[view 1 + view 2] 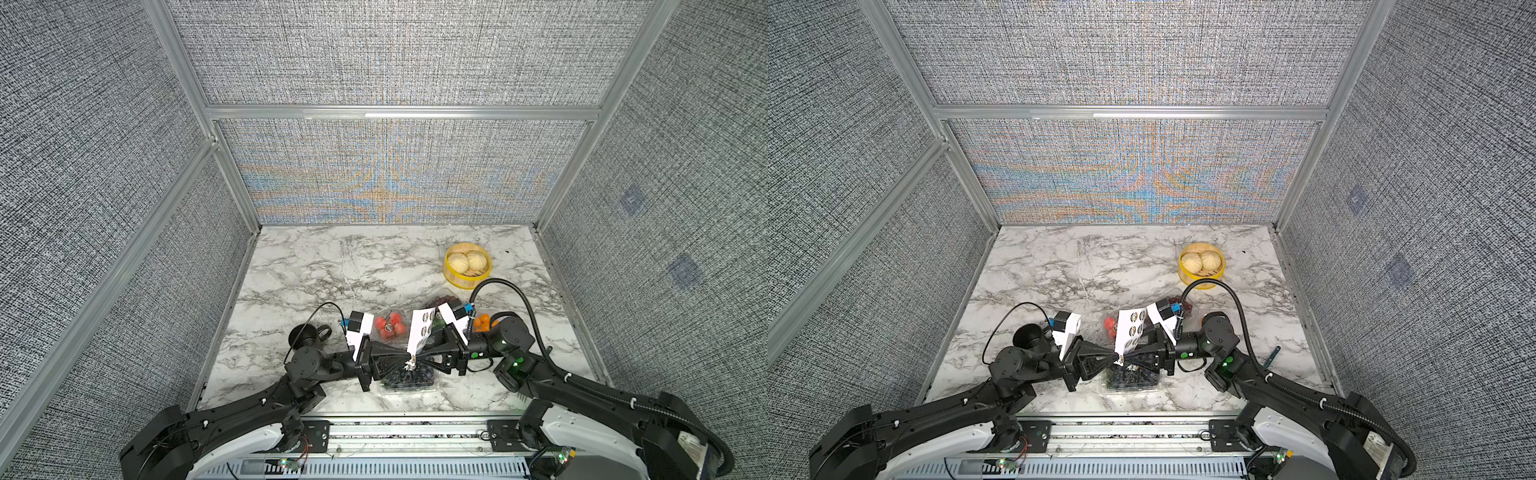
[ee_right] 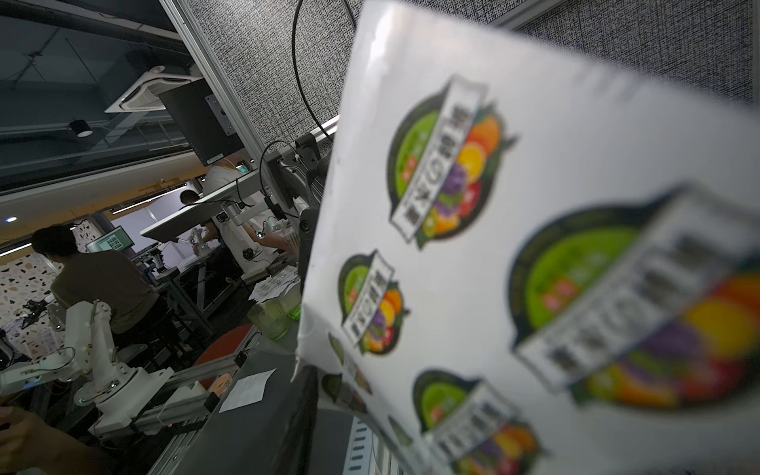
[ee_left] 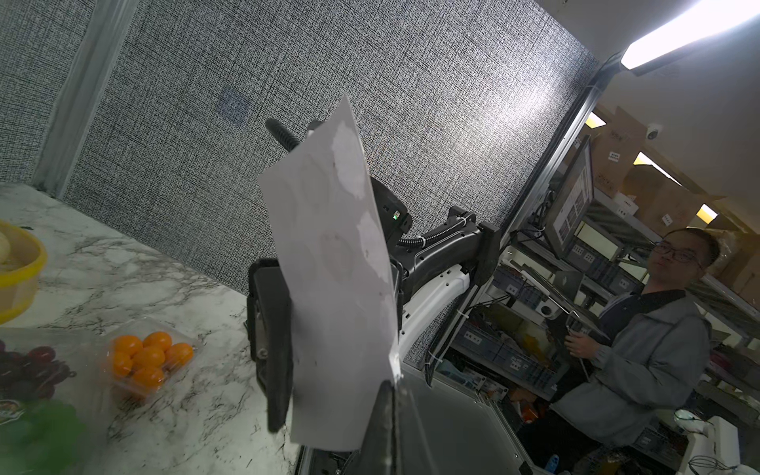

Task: Label fruit boxes
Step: Adjust the label sticker, then tear off the label from the label sticker.

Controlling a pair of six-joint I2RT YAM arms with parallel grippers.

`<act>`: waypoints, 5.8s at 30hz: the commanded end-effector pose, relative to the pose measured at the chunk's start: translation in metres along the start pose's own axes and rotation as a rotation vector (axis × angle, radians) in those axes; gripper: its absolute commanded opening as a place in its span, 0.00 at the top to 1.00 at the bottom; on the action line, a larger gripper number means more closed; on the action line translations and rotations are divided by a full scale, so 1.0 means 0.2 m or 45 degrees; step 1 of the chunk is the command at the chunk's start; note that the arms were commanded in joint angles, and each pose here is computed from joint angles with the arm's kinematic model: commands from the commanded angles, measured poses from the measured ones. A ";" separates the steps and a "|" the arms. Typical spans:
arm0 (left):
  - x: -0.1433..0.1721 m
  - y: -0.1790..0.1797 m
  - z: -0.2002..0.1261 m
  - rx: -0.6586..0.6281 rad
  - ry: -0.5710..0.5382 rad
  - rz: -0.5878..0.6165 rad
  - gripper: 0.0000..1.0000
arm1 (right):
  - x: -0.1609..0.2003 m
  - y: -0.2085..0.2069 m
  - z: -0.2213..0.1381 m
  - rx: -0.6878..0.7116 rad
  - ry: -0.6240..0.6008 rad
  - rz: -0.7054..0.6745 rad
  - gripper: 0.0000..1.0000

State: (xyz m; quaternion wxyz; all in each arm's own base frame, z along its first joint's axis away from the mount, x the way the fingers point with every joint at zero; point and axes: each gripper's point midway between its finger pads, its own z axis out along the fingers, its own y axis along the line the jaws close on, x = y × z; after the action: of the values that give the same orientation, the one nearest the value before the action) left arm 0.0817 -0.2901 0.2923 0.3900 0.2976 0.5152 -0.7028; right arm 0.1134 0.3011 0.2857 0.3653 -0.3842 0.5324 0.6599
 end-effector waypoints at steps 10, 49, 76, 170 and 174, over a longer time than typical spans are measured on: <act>-0.02 -0.01 0.00 -0.001 -0.004 0.053 1.00 | -0.05 0.04 0.01 -0.023 -0.023 -0.037 0.55; 0.00 -0.11 0.01 0.190 0.012 -0.055 1.00 | -0.01 -0.07 -0.01 0.114 0.021 -0.091 1.00; 0.03 -0.03 0.02 0.072 0.035 -0.039 1.00 | -0.03 0.04 -0.03 0.030 -0.009 -0.086 0.59; -0.04 0.06 -0.08 -0.235 0.032 0.165 0.00 | 0.07 0.00 0.01 0.072 0.171 -0.062 1.00; -0.05 0.10 -0.04 -0.291 0.082 0.159 0.00 | 0.09 0.02 0.02 0.035 0.196 -0.048 1.00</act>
State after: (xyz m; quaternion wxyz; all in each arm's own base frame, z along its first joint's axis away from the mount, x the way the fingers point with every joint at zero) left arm 0.0971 -0.2806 0.2907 0.4405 0.3030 0.5708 -0.6231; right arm 0.1077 0.3045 0.2734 0.3525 -0.4246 0.5682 0.6104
